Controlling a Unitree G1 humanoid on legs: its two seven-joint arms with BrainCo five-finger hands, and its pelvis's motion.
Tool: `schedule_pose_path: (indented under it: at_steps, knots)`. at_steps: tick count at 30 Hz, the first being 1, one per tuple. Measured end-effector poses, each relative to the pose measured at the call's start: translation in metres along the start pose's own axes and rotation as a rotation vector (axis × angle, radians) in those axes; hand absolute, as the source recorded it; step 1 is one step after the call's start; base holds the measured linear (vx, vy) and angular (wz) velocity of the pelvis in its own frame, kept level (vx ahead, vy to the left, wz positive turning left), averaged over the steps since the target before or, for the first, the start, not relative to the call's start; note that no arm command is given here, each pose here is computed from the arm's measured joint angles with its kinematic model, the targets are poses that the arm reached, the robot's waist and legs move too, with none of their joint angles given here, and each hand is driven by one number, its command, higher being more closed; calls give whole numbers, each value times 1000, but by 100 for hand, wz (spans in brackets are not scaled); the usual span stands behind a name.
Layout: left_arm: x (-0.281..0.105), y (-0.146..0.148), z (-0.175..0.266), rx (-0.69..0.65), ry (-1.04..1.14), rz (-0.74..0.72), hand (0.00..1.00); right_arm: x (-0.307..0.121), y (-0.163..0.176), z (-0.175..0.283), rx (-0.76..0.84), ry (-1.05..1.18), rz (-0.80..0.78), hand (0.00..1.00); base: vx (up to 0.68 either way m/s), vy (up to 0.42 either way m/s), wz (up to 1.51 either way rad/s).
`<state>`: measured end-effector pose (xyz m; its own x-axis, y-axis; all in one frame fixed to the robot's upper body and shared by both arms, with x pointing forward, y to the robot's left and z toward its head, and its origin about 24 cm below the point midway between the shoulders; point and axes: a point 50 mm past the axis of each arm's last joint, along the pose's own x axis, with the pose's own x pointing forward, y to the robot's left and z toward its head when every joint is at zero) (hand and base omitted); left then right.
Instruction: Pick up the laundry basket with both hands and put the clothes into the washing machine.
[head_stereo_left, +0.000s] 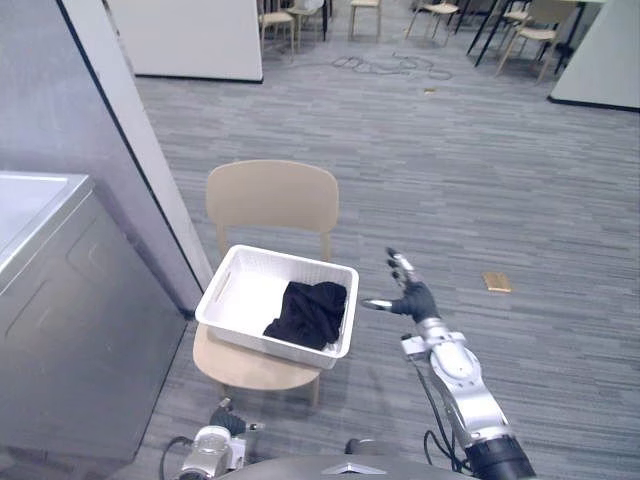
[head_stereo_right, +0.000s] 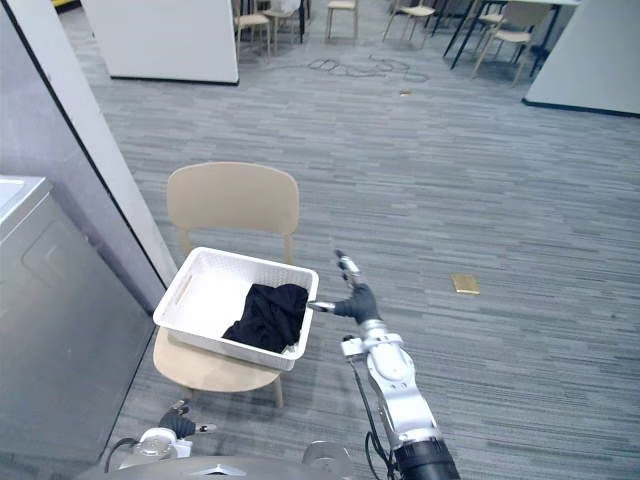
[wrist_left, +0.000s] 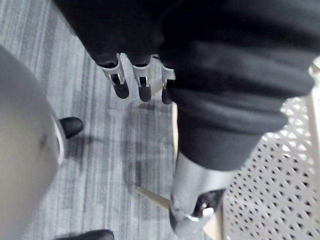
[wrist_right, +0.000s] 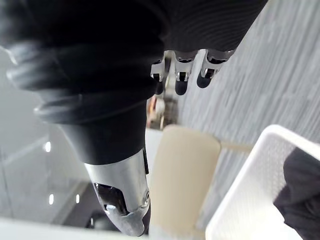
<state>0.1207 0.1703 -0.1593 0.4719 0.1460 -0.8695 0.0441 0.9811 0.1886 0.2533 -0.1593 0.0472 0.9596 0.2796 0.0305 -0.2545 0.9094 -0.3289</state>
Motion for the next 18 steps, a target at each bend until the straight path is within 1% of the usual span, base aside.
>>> schedule_pose_path:
  at_steps: [1,2,3,5,6,8,9,11,13,17,18]
  knots:
    - [1,4,3,6,-5,8,0,7,4,7,-57,-29,56,0,-131,-17,24]
    - [3,8,8,5,-15,18,0,21,12,20,-176,-86,160,0,-139,-20,18]
    - [4,13,13,15,-29,28,0,27,15,26,-228,-110,204,0,-193,-27,16]
    - [7,17,36,25,-90,38,0,51,29,39,-439,-163,357,0,-168,-26,13]
    - [8,17,39,25,-98,38,0,53,30,39,-461,-164,368,0,-90,-17,15]
    - [8,20,58,37,-166,46,0,66,32,40,-614,-162,434,0,-49,3,17]
    - [8,21,62,40,-179,50,0,70,30,39,-649,-156,434,0,-75,20,15]
    - [8,27,78,30,-232,68,0,85,12,41,-758,-118,398,0,-84,25,11]
    - [7,29,88,36,-265,82,0,95,-3,45,-818,-91,354,0,-64,15,11]
    - [3,31,104,5,-335,114,0,113,-54,59,-868,-27,118,0,-30,-10,12]
    - [3,30,105,5,-340,113,0,114,-62,61,-885,-16,85,0,-12,-29,11]
